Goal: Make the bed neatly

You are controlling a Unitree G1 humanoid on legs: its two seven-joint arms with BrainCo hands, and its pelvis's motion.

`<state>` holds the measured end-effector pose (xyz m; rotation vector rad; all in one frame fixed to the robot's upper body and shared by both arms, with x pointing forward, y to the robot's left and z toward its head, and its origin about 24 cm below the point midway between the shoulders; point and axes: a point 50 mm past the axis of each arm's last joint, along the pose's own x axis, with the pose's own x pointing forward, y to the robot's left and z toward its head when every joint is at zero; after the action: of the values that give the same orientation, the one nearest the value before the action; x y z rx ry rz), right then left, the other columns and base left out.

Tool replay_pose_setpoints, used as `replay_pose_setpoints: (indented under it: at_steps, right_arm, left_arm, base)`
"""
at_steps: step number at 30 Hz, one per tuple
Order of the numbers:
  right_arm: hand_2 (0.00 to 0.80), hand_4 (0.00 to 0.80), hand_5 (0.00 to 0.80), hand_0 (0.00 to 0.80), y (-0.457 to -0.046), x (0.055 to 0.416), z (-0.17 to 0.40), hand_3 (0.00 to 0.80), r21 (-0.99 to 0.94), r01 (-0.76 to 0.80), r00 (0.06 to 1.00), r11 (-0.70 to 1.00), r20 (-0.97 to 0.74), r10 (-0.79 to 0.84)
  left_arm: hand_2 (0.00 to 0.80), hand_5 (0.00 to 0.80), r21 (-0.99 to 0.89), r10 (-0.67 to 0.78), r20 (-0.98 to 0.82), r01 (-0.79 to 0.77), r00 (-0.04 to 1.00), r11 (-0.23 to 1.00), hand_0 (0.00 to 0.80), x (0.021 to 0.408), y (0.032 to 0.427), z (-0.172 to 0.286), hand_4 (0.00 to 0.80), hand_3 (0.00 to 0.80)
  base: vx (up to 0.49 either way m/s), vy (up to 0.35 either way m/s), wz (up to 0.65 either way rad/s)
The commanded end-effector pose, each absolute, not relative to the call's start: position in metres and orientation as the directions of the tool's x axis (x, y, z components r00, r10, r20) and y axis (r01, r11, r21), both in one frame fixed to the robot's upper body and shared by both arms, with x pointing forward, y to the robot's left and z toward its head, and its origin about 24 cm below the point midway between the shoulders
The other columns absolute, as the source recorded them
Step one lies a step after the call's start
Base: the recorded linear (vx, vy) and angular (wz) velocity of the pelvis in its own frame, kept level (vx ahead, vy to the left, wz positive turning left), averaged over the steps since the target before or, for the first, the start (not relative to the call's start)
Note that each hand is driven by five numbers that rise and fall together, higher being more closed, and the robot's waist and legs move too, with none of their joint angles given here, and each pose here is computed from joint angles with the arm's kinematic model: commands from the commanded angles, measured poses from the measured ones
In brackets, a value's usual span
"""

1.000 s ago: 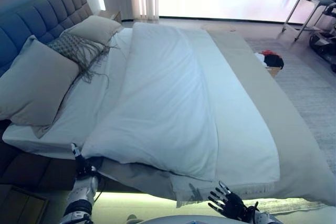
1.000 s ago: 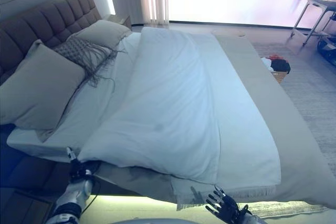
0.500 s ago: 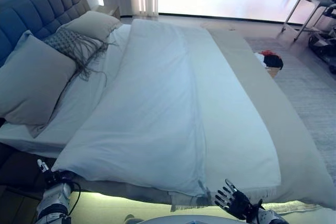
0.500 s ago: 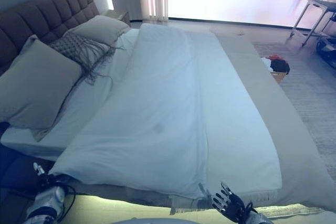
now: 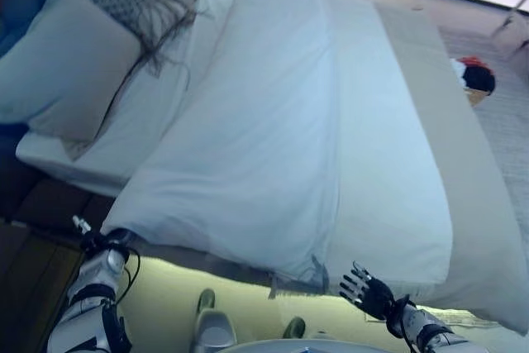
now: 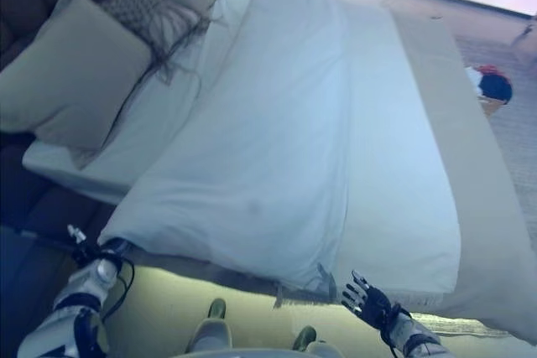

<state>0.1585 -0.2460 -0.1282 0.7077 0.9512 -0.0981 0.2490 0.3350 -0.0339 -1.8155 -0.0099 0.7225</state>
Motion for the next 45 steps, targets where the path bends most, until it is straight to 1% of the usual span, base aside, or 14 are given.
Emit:
replay_pose_setpoints:
  at_steps: [1,5,7,13,15,17,19,22,25,31,34,39,41,45]
  right_arm:
    - [0.000,0.000,0.000,0.000,-0.239,0.181,-0.118,0.000,0.585,0.332,0.680,0.740,-0.692,0.241]
    - [0.000,0.000,0.000,0.000,-0.240,0.199,-0.107,0.000,0.598,0.284,0.715,0.749,-0.653,0.250]
    - [0.000,0.000,0.000,0.000,-0.246,0.209,-0.099,0.000,0.596,0.272,0.733,0.755,-0.637,0.238]
    - [0.000,0.000,0.000,0.000,-0.273,0.218,-0.084,0.000,0.551,0.288,0.747,0.783,-0.641,0.177]
    - [0.000,0.000,0.000,0.000,-0.280,0.218,-0.082,0.000,0.536,0.297,0.743,0.790,-0.650,0.161]
    - [0.000,0.000,0.000,0.000,-0.290,0.218,-0.078,0.000,0.517,0.303,0.739,0.801,-0.658,0.145]
    - [0.000,0.000,0.000,0.000,-0.297,0.218,-0.075,0.000,0.501,0.296,0.737,0.813,-0.662,0.140]
    - [0.000,0.000,0.000,0.000,-0.296,0.223,-0.072,0.000,0.496,0.255,0.747,0.830,-0.647,0.157]
    - [0.000,0.000,0.000,0.000,-0.293,0.234,-0.064,0.000,0.498,0.200,0.767,0.844,-0.615,0.182]
    - [0.000,0.000,0.000,0.000,-0.290,0.258,-0.045,0.000,0.495,0.121,0.783,0.860,-0.581,0.224]
    - [0.000,0.000,0.000,0.000,-0.287,0.267,-0.036,0.000,0.498,0.088,0.793,0.862,-0.559,0.242]
    - [0.000,0.000,0.000,0.000,-0.290,0.275,-0.025,0.000,0.488,0.074,0.807,0.870,-0.542,0.235]
    - [0.000,0.000,0.000,0.000,-0.292,0.275,-0.023,0.000,0.485,0.071,0.812,0.871,-0.536,0.232]
    - [0.000,0.000,0.000,0.000,-0.291,0.277,-0.020,0.000,0.494,0.063,0.824,0.867,-0.516,0.234]
  left_arm:
    - [0.000,0.000,-0.964,0.859,-0.247,-0.207,0.448,-0.169,0.000,0.147,0.474,0.037,0.000,0.000]
    - [0.000,0.000,-0.963,0.861,-0.247,-0.209,0.444,-0.169,0.000,0.152,0.472,0.035,0.000,0.000]
    - [0.000,0.000,-0.960,0.870,-0.256,-0.218,0.422,-0.176,0.000,0.151,0.471,0.032,0.000,0.000]
    - [0.000,0.000,-0.936,0.892,-0.322,-0.247,0.318,-0.250,0.000,0.125,0.472,0.016,0.000,0.000]
    - [0.000,0.000,-0.930,0.892,-0.340,-0.250,0.297,-0.271,0.000,0.117,0.473,0.012,0.000,0.000]
    - [0.000,0.000,-0.926,0.885,-0.352,-0.253,0.305,-0.281,0.000,0.109,0.470,0.004,0.000,0.000]
    - [0.000,0.000,-0.933,0.874,-0.339,-0.247,0.348,-0.263,0.000,0.110,0.468,0.002,0.000,0.000]
    - [0.000,0.000,-0.947,0.850,-0.306,-0.232,0.429,-0.224,0.000,0.129,0.462,0.003,0.000,0.000]
    - [0.000,0.000,-0.950,0.826,-0.300,-0.224,0.477,-0.216,0.000,0.147,0.455,0.004,0.000,0.000]
    - [0.000,0.000,-0.947,0.760,-0.315,-0.242,0.568,-0.212,0.000,0.163,0.438,-0.006,0.000,0.000]
    - [0.000,0.000,-0.935,0.694,-0.339,-0.309,0.635,-0.174,0.000,0.173,0.425,-0.014,0.000,0.000]
    - [0.000,0.000,-0.938,0.532,-0.329,-0.333,0.780,-0.092,0.000,0.187,0.392,-0.031,0.000,0.000]
    - [0.000,0.000,-0.933,0.475,-0.339,-0.354,0.812,-0.059,0.000,0.188,0.379,-0.041,0.000,0.000]
    - [0.000,0.000,-0.923,0.394,-0.368,-0.381,0.842,-0.048,0.000,0.184,0.358,-0.057,0.000,0.000]
  base:
    - [-0.089,0.006,0.08]
    - [-0.109,0.048,0.29]
    - [-0.076,0.104,0.49]
    - [-0.065,0.141,0.10]
    - [-0.082,0.129,-0.09]
    - [-0.092,0.140,-0.07]
    - [-0.087,0.094,-0.07]
    - [-0.095,0.039,-0.05]
    - [-0.107,0.027,0.03]
    - [-0.082,0.034,0.02]
    - [-0.070,0.007,0.05]
    - [-0.069,0.018,0.05]
    - [-0.050,-0.023,0.03]
    - [-0.037,-0.057,0.03]
